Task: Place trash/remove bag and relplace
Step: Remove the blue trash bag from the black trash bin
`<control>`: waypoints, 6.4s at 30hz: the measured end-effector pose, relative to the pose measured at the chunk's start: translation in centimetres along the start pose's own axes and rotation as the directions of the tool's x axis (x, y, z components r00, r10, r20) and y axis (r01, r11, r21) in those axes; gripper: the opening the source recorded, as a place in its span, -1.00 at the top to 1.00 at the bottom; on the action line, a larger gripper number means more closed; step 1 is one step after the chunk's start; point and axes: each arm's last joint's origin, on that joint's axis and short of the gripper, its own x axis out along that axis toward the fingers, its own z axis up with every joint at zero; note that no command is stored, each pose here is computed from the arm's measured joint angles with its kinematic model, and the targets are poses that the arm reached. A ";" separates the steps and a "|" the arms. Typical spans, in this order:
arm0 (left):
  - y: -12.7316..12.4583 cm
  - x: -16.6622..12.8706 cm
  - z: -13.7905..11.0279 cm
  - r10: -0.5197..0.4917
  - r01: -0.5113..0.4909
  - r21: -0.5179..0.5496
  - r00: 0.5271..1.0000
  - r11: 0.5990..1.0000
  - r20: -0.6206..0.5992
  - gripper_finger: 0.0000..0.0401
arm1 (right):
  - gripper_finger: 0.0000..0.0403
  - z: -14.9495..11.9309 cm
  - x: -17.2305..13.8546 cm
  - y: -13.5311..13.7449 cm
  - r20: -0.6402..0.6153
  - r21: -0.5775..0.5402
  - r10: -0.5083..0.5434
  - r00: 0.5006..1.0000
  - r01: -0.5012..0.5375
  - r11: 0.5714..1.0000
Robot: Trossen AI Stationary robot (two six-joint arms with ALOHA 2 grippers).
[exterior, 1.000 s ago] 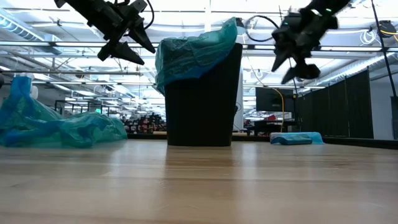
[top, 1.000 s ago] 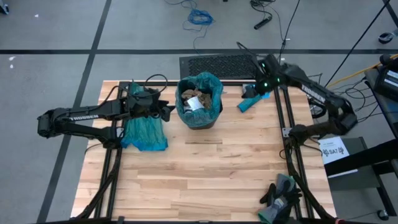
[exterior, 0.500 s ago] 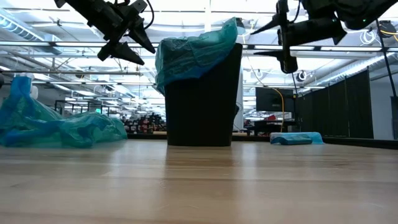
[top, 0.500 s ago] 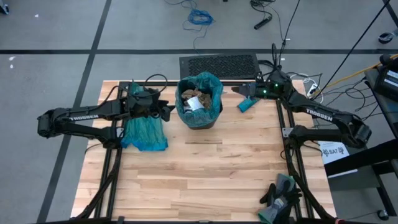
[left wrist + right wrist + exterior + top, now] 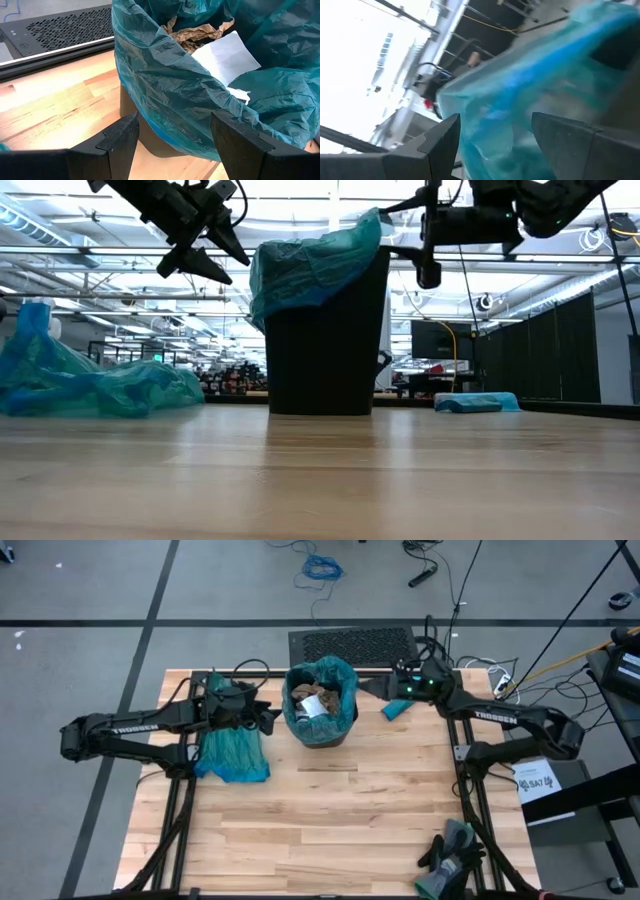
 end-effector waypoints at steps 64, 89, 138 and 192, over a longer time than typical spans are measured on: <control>0.3 0.0 -0.4 0.035 -0.031 0.114 0.999 0.993 -0.040 -0.22 | -0.18 7.6 1.0 9.0 -0.255 -0.147 -0.282 0.925 0.251 0.957; 1.1 0.1 -0.5 0.084 -0.085 -0.015 0.994 0.996 -0.074 -0.22 | -0.18 7.1 -3.2 9.6 -0.222 -0.234 -0.463 0.858 0.414 0.880; 10.1 6.7 -5.7 -0.301 0.386 -0.550 0.922 0.741 0.242 -0.22 | -0.18 6.4 -5.3 10.4 -0.146 -0.216 -0.577 0.804 0.543 0.811; 5.6 7.7 -3.1 -0.590 0.599 -0.425 0.789 0.679 0.171 0.99 | -0.18 6.1 -5.6 10.1 -0.161 -0.264 -0.618 0.769 0.570 0.778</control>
